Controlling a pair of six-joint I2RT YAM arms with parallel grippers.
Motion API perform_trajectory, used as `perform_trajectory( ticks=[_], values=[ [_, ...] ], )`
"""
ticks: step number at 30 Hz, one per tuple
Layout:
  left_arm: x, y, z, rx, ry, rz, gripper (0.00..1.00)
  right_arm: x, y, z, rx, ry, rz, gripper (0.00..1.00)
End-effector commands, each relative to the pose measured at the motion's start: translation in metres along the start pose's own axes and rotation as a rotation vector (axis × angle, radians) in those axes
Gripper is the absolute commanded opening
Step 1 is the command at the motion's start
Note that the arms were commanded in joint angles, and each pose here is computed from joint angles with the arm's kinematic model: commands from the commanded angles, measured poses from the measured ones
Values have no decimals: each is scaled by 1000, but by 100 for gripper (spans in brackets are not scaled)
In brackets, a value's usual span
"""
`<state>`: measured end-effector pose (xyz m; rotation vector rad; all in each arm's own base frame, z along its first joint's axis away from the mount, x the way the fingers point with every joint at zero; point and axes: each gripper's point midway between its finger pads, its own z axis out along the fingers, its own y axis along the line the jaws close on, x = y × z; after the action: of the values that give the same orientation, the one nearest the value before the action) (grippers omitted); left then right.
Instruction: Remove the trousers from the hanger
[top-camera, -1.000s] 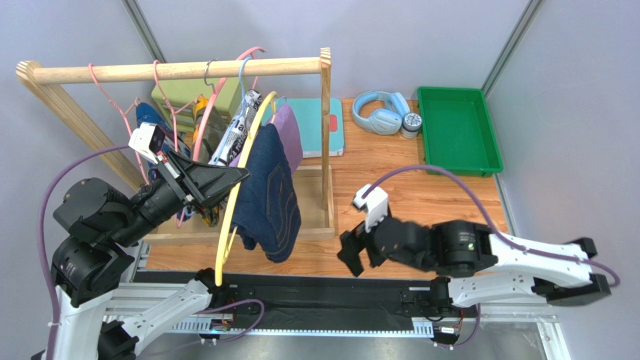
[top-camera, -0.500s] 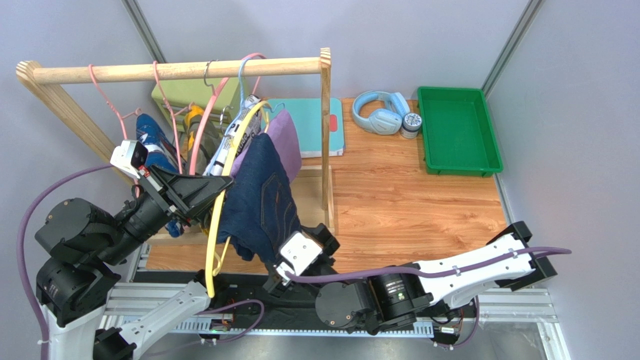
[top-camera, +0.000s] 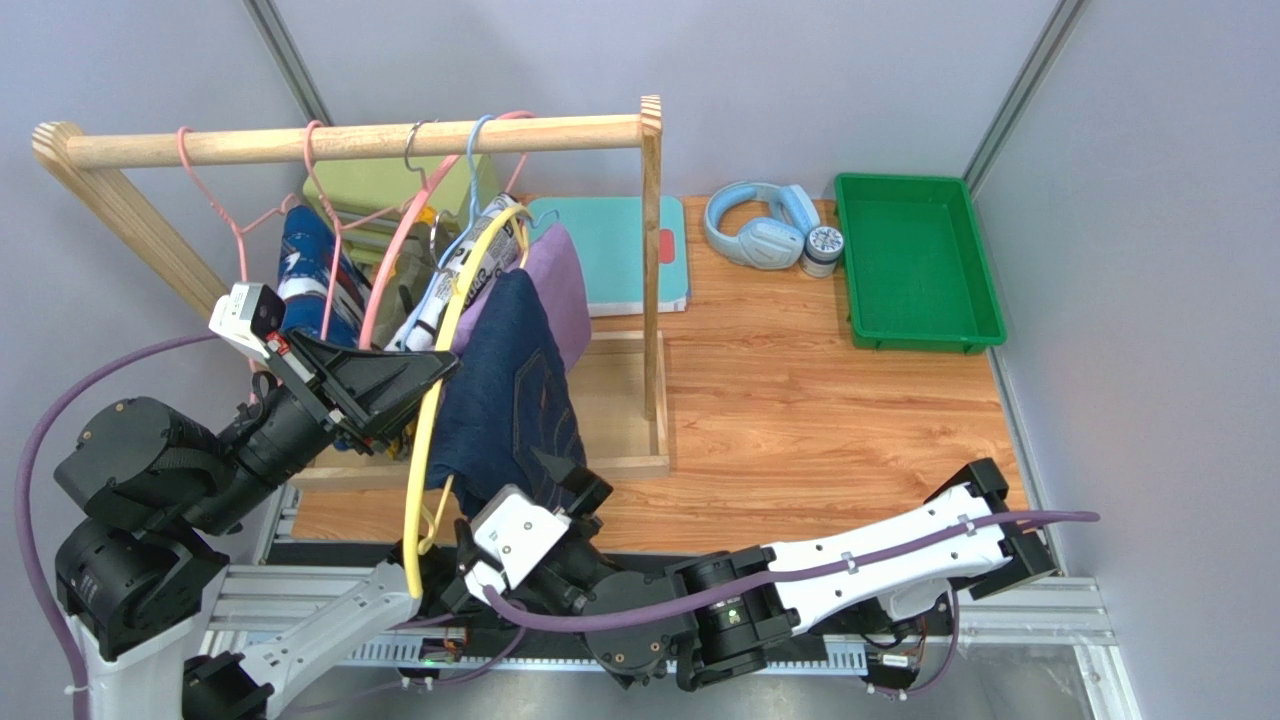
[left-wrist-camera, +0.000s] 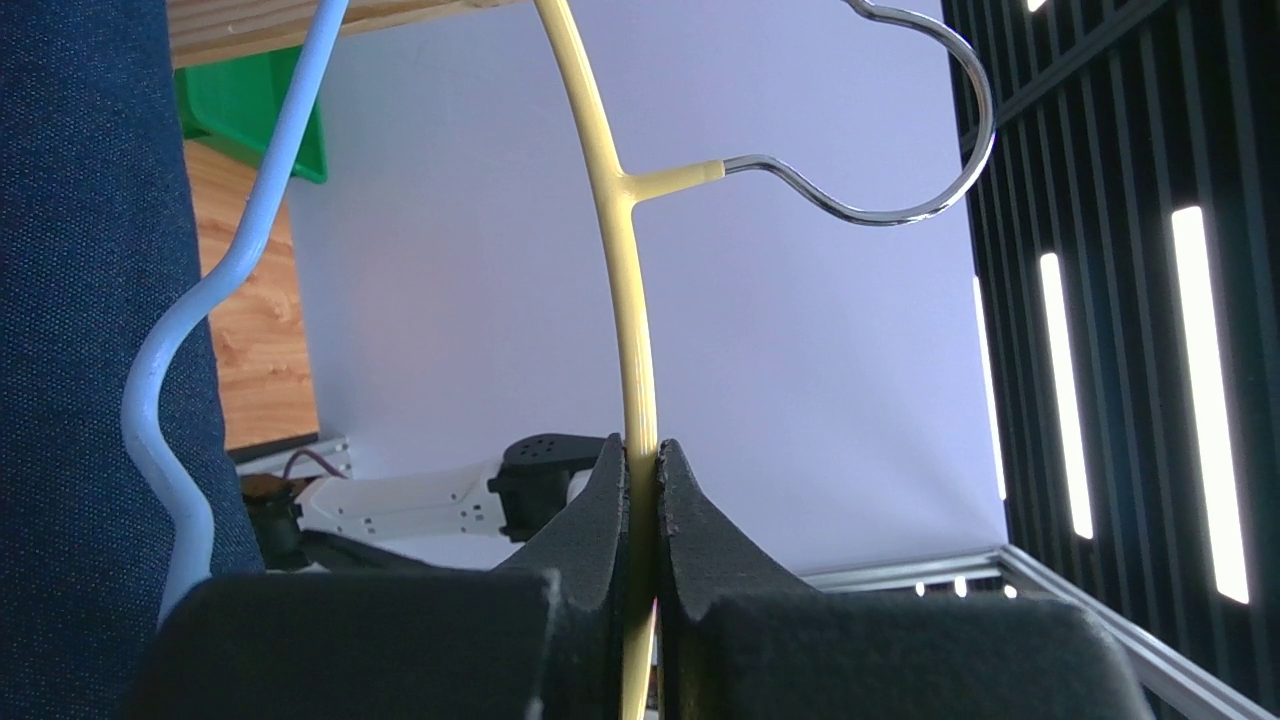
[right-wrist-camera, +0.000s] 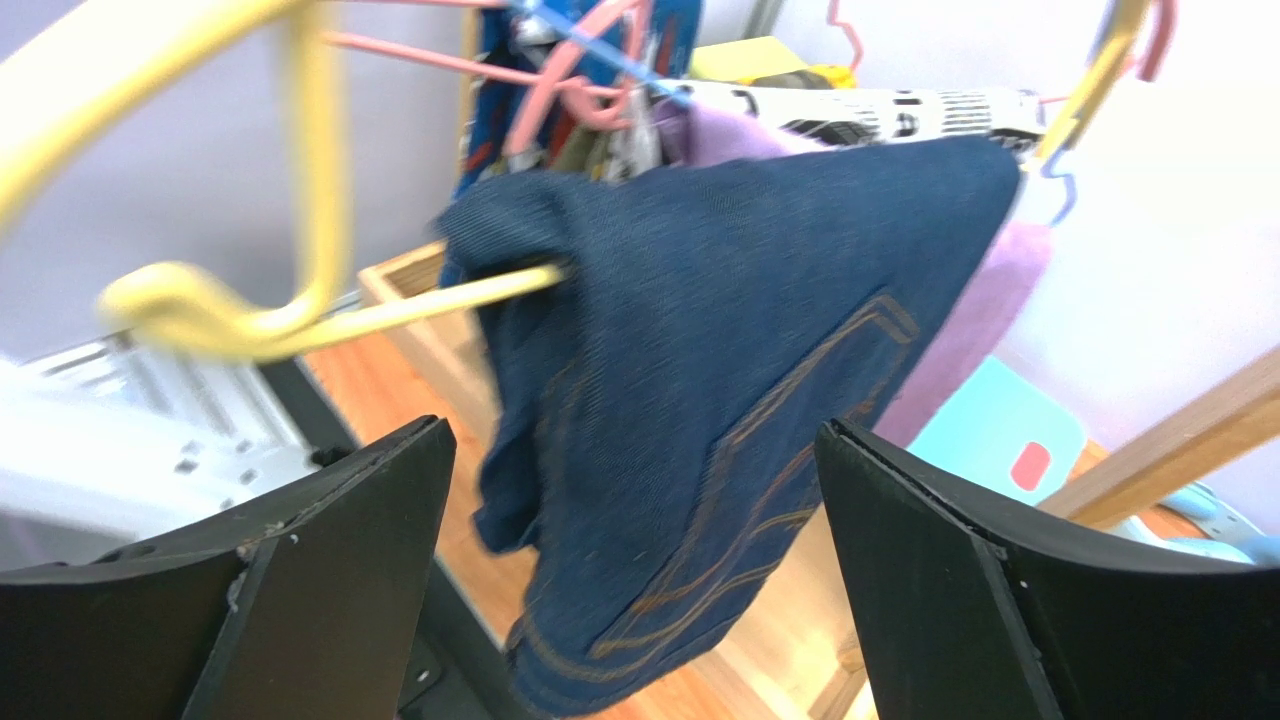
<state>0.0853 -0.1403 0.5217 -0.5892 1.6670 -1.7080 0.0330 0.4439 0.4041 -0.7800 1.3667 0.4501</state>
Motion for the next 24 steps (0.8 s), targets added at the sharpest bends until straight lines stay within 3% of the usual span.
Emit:
perform_trajectory(
  ticks=[1, 10, 17, 24],
  values=[
    [-3, -19, -3, 56, -13, -44, 0, -20, -31, 14, 96, -39, 77, 96],
    [-5, -28, -11, 84, -23, -43, 0, 3, -41, 31, 130, -8, 88, 96],
    [-1, -29, -17, 84, -5, -35, 0, 22, -74, 22, 220, 36, 99, 96],
    [0, -26, -22, 72, -6, -27, 0, 23, -90, 12, 205, 60, 83, 95]
  ],
)
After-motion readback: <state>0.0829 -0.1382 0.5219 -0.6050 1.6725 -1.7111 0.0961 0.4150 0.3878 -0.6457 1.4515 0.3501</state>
